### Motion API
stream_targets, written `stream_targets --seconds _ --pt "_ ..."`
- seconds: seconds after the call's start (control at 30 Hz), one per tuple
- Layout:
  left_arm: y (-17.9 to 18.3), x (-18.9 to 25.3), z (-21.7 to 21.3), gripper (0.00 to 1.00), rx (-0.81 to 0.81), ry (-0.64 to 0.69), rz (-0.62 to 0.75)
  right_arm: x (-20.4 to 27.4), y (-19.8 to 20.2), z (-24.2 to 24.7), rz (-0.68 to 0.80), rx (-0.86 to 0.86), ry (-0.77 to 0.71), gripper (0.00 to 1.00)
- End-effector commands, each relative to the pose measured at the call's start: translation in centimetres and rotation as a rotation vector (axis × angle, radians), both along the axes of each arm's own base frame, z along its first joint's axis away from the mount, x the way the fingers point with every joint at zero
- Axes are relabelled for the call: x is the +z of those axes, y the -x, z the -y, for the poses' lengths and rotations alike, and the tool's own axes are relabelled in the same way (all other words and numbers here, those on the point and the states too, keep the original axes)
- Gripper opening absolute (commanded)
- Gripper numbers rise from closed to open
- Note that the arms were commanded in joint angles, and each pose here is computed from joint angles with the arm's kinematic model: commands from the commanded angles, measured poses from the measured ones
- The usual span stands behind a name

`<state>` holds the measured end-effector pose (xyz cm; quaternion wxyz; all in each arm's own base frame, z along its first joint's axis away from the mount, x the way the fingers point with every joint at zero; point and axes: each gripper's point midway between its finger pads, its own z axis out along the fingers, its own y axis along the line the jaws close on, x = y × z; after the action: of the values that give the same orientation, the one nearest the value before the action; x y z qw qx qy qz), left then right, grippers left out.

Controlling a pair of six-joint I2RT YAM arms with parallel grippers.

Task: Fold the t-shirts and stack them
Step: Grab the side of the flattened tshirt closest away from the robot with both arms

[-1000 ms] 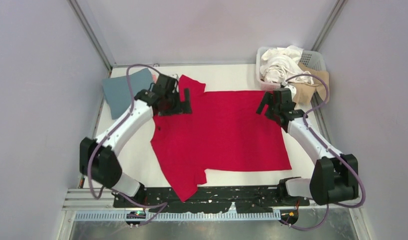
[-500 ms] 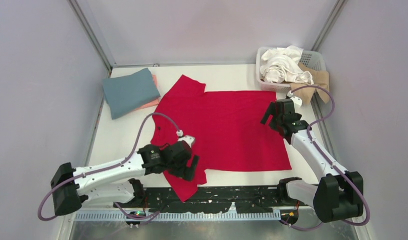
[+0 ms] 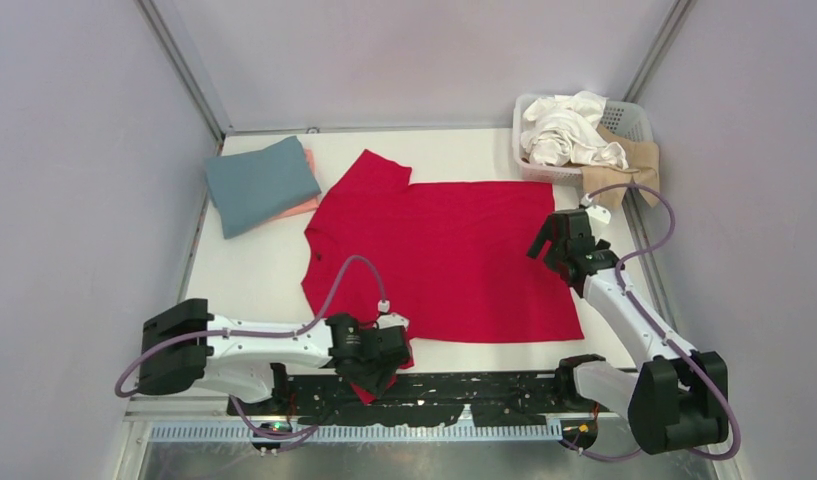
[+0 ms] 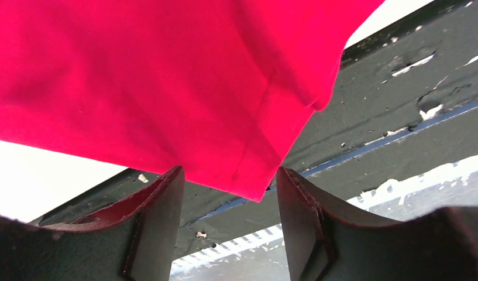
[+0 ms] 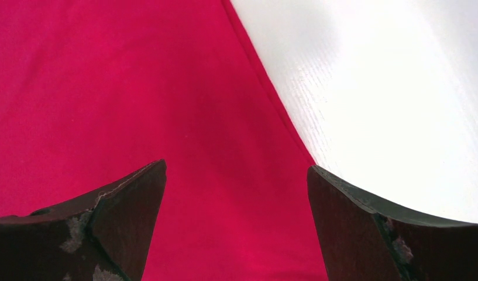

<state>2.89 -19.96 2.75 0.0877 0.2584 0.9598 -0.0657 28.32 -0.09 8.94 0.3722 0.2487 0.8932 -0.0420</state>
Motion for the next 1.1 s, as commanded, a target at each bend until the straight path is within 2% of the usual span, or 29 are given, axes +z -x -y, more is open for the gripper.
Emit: stream_targets --seconds 0.0,0.1,0.2,0.23,0.33,0.47,0.6,0.7,0.83,1.07 --pt "1.4 -0.8 0.5 0.60 0.011 -0.007 -0.041 2.1 0.1 1.7 0.099 -0.115 0.000 0.95" --pt "1.9 -1.3 0.2 0.58 0.012 -0.019 -0.058 2.1 0.7 1.9 0.116 -0.123 -0.015 0.95" --pt "2.2 -1.8 0.3 0.42 0.011 -0.026 -0.074 1.7 1.7 2.5 0.108 -0.157 -0.014 0.95" --pt "2.4 -2.0 0.2 0.34 0.008 -0.031 -0.081 1.7 2.5 3.0 0.093 -0.185 -0.001 0.95" --pt "1.9 -2.2 -0.5 0.01 0.025 -0.070 -0.058 0.5 5.2 3.5 0.020 -0.231 -0.027 0.95" --pt "0.6 -0.9 -1.2 0.00 0.037 -0.079 0.022 -0.4 8.8 3.1 -0.026 -0.254 -0.085 0.95" --pt "-0.3 0.5 -1.5 0.00 0.037 -0.039 0.079 -0.6 10.5 1.3 0.096 -0.308 -0.260 0.95" --pt "-0.7 1.4 -1.5 0.00 0.029 -0.006 0.105 -0.8 11.6 0.5 0.119 -0.322 -0.331 0.95" --pt "-0.8 1.3 -1.4 0.00 0.002 0.039 0.113 -1.4 12.9 0.0 0.013 -0.304 -0.327 0.95" --pt "-1.9 2.1 -1.1 0.00 -0.015 0.063 0.125 -5.9 13.8 -2.7 -0.218 -0.243 -0.413 0.97"
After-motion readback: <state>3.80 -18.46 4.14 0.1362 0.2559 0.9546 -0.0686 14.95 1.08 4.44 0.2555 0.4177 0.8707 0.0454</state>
